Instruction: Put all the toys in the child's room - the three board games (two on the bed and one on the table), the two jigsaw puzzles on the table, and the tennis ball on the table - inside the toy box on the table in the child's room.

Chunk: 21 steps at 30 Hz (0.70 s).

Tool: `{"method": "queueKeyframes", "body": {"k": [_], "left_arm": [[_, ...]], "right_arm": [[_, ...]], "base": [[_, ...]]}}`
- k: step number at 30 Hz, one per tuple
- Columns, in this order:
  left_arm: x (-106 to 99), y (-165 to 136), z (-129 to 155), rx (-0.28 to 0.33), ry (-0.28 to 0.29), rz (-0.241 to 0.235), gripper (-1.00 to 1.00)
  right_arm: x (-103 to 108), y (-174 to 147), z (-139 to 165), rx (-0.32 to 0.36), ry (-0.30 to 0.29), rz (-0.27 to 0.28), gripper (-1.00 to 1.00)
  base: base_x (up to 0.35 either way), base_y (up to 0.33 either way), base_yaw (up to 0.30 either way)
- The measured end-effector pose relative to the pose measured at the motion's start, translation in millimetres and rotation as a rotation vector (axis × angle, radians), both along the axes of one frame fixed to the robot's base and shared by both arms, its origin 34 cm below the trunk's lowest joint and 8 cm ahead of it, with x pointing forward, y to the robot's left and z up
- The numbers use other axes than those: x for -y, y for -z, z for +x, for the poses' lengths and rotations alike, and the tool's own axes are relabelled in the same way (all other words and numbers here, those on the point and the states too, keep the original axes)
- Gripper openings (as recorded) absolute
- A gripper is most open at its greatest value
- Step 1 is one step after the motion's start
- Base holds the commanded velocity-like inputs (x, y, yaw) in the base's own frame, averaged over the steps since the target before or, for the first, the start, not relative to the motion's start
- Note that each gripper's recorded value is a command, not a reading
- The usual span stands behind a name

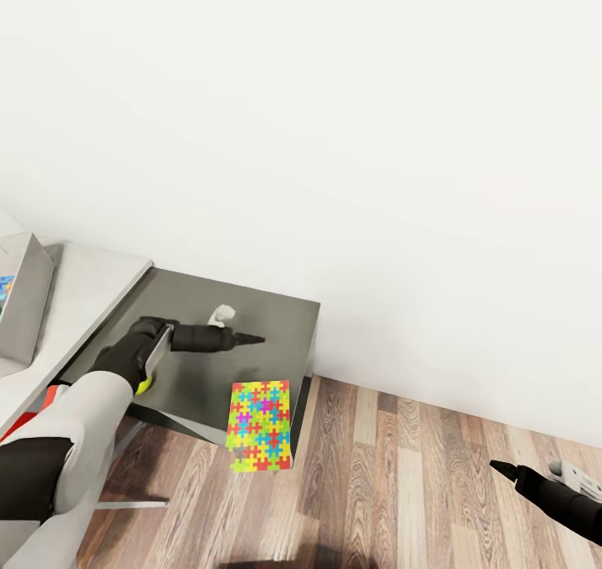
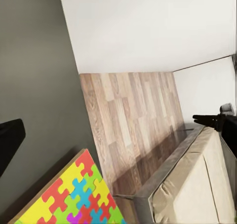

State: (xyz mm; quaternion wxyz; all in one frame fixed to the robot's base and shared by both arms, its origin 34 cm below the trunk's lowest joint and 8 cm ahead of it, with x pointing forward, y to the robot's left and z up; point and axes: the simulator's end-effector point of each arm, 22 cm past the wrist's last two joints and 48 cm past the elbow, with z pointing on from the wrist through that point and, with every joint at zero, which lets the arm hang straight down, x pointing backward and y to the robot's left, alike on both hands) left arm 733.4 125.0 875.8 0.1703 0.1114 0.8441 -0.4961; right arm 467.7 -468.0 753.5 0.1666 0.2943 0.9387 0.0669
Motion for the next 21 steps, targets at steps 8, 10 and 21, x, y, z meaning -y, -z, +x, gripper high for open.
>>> {"method": "queueKeyframes", "body": {"k": [8,10,21], "left_arm": [[-4,-14,2,-0.006,-0.005,-0.048,1.00],[-4,-18,0,-0.006,0.002,-0.067,1.00],[5,-41,-27,-0.023,0.066,-0.230,1.00]], "right_arm": [[-1,0,1,0.002,0.001,0.003,1.00],[-1,0,1,0.002,0.002,0.006,1.00],[-22,-7,13,0.067,-0.027,0.099,1.00]], "base": [[0.000,0.000,0.000],[0.000,0.000,0.000],[0.000,0.000,0.000]]}}
